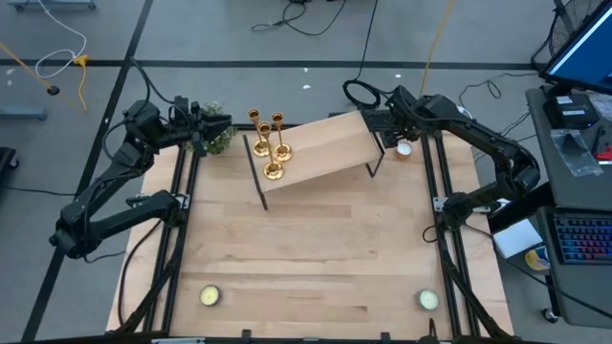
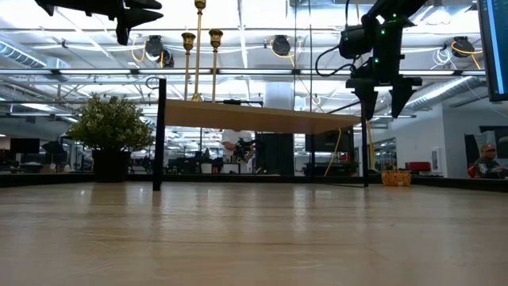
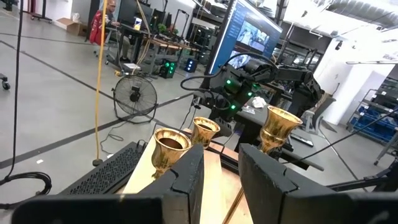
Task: Pick & Place candle stick holders
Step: Put the orange scented candle on the shelf
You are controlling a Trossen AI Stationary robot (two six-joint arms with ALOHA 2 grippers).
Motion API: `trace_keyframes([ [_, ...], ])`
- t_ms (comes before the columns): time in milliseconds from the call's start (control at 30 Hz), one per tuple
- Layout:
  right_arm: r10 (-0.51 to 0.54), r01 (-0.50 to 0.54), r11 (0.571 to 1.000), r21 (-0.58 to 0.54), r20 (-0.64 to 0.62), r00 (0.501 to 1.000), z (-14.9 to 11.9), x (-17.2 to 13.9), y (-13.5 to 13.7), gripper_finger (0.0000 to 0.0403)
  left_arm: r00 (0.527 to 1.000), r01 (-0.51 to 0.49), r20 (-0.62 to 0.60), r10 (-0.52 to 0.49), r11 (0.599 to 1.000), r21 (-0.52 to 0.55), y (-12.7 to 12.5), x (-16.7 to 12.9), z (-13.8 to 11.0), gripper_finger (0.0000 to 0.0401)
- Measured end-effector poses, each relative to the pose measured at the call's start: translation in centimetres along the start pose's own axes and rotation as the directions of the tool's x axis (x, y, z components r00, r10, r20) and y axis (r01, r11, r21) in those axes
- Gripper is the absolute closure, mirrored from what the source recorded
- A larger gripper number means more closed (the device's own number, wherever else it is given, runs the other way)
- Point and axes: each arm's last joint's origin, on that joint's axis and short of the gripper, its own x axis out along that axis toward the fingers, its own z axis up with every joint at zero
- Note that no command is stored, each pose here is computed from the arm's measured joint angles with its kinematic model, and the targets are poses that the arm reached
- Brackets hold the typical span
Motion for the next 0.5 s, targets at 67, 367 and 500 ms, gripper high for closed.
trace_keyframes([
  [67,0.008,-0.009,1.0,0.015,0.023,1.0,0.2,0.0,0.1,0.0018,1.0,0.0,0.0,0.0,1.0,0.001,0.0,0.0,0.0,0.0299],
  [367,0.035,-0.04,0.998,0.053,0.097,0.995,0.9,-0.1,0.4,0.0014,1.0,0.0,0.0,0.0,1.0,-0.004,0.0,0.0,0.0,0.0299],
  [500,-0.008,-0.015,0.963,0.271,0.081,0.997,1.2,0.2,-0.8,0.0017,1.0,0.0,0.0,0.0,1.0,-0.004,0.0,0.0,0.0,0.0299],
])
